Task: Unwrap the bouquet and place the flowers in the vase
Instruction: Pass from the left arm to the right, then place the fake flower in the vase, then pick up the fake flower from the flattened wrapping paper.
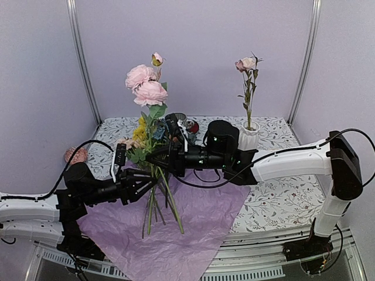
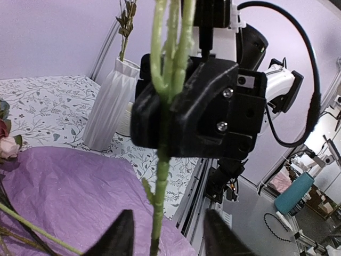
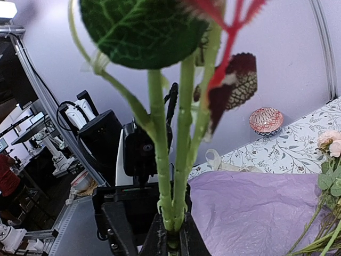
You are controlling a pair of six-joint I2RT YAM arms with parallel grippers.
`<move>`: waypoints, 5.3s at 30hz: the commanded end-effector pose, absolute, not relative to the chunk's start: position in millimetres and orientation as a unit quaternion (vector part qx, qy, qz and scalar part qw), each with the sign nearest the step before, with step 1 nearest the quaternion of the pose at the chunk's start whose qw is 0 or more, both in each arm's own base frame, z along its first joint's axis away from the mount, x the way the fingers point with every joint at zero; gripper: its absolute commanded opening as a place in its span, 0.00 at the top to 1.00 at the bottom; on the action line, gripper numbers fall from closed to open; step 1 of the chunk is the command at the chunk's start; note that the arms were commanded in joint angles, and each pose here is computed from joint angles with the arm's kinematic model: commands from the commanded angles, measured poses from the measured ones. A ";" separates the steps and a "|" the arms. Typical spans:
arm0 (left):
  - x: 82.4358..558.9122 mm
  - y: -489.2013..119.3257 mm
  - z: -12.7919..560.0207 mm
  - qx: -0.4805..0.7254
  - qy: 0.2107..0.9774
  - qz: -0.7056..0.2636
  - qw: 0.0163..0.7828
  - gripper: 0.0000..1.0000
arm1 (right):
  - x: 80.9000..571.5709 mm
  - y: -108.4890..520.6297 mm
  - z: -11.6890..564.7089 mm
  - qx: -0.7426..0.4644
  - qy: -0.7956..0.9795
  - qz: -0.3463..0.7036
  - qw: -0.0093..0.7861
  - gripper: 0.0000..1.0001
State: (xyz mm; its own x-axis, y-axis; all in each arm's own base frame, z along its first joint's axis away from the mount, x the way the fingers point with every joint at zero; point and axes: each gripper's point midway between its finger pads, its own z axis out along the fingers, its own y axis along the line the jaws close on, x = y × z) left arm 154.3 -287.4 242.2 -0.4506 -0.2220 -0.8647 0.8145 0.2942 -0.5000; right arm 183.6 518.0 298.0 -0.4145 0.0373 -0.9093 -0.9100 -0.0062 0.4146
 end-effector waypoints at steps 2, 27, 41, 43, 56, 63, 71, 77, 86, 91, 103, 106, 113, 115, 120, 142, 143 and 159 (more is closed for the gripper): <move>150.7 -287.6 243.8 0.234 0.648 -0.549 0.474 0.30 | 203.1 494.3 295.0 -0.341 0.623 0.542 0.449 0.98; 164.2 -266.9 236.8 0.190 0.672 -0.510 0.502 0.04 | 270.8 287.6 409.1 -0.187 0.637 0.176 0.727 0.98; 169.2 -274.3 234.4 0.193 0.675 -0.507 0.500 0.10 | 291.6 199.9 531.1 -0.071 0.587 0.113 0.799 0.98; 169.0 -274.9 232.9 0.193 0.676 -0.507 0.498 0.10 | 294.8 198.3 534.5 -0.064 0.587 0.114 0.799 0.98; 169.0 -271.6 228.9 0.186 0.680 -0.506 0.496 0.11 | 356.7 196.8 439.0 -0.070 0.658 0.109 0.742 0.98; 169.9 -269.1 226.3 0.181 0.683 -0.502 0.498 0.12 | 385.1 196.2 346.3 -0.043 0.726 0.144 0.672 0.98; 171.6 -269.1 224.2 0.178 0.687 -0.500 0.497 0.13 | 396.8 198.1 268.0 -0.019 0.780 0.134 0.611 0.80; 173.9 -269.4 220.9 0.176 0.693 -0.494 0.495 0.13 | 382.6 190.4 273.6 -0.028 0.776 0.135 0.616 0.26; 188.2 -262.2 205.4 0.137 0.726 -0.462 0.490 0.02 | 337.4 189.4 321.9 -0.088 0.750 0.186 0.628 0.20; 202.9 -252.9 189.2 0.101 0.767 -0.416 0.478 0.02 | 300.4 213.8 346.1 -0.174 0.715 0.268 0.622 0.22; 231.1 -237.2 130.7 0.036 0.861 -0.335 0.381 0.34 | 264.3 303.2 301.9 -0.322 0.687 0.352 0.548 0.29; 235.1 -240.8 125.3 0.026 0.863 -0.340 0.373 0.35 | 264.9 321.3 284.0 -0.337 0.690 0.359 0.531 0.29; 242.5 -260.6 112.5 0.029 0.871 -0.349 0.345 0.35 | 273.0 346.6 234.2 -0.357 0.700 0.348 0.511 0.29; 245.1 -265.8 108.4 0.036 0.875 -0.346 0.337 0.32 | 277.2 349.0 224.0 -0.350 0.708 0.343 0.508 0.27; 253.5 -272.9 100.1 0.024 0.881 -0.339 0.329 0.25 | 281.4 343.1 196.6 -0.323 0.707 0.330 0.535 0.26; 282.7 -285.5 73.9 -0.062 0.901 -0.309 0.300 0.51 | 288.7 338.7 165.5 -0.293 0.730 0.315 0.532 0.24; 283.3 -287.3 73.2 -0.062 0.901 -0.311 0.298 0.52 | 289.1 338.5 165.4 -0.293 0.730 0.314 0.532 0.24; 290.7 -290.8 60.7 -0.077 0.906 -0.305 0.284 0.67 | 291.4 339.3 163.4 -0.296 0.732 0.307 0.531 0.24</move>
